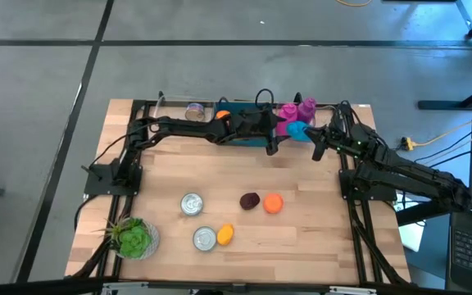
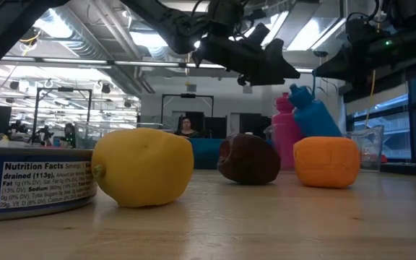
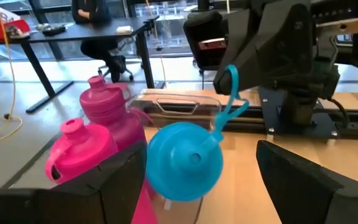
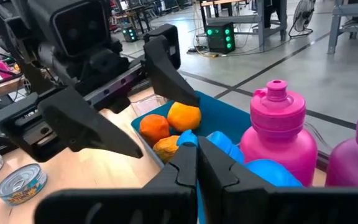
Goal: Pick & Place Food Item
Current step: Adjust the blue water bottle
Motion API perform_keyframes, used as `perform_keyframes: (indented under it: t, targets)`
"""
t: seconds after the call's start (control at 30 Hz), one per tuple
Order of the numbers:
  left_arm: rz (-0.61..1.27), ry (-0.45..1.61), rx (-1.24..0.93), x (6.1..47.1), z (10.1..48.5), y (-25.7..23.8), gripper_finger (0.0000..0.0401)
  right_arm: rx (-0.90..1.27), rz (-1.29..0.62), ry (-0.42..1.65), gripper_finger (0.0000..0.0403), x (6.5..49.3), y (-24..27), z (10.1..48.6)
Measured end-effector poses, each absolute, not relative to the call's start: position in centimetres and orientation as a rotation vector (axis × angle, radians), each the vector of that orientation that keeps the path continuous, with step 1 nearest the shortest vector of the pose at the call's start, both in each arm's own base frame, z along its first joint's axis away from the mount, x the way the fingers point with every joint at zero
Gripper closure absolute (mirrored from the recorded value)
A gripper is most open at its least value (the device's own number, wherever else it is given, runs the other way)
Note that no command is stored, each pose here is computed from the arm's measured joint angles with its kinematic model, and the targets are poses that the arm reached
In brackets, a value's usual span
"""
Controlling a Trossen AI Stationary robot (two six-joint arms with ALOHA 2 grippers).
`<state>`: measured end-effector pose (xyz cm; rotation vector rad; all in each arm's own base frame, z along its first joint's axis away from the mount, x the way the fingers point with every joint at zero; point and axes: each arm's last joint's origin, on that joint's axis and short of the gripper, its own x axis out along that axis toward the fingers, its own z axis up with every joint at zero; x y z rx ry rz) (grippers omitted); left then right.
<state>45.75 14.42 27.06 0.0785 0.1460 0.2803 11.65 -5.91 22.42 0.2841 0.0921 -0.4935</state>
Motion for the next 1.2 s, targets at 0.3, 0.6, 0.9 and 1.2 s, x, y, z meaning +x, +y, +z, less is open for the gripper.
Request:
perform_keyframes:
  t: [0.3, 0.6, 0.9, 1.2]
  targets:
    - [0.241, 0.151, 0.068, 45.59, 26.99, 14.86, 0.0106, 0.282, -0.458, 0.080, 0.0403, 11.78, -5.78, 22.57]
    - [0.245, 0.161, 0.071, 45.52, 26.90, 15.04, 0.0126, 0.276, -0.429, 0.050, 0.0403, 12.00, -5.81, 22.88]
    - [0.243, 0.191, 0.071, 45.47, 26.61, 15.02, 0.0142, 0.266, -0.427, 0.043, 0.0403, 12.42, -6.02, 22.90]
    - [0.240, 0.205, 0.077, 45.45, 26.48, 15.01, 0.0167, 0.247, -0.434, 0.039, 0.0403, 12.43, -6.05, 22.96]
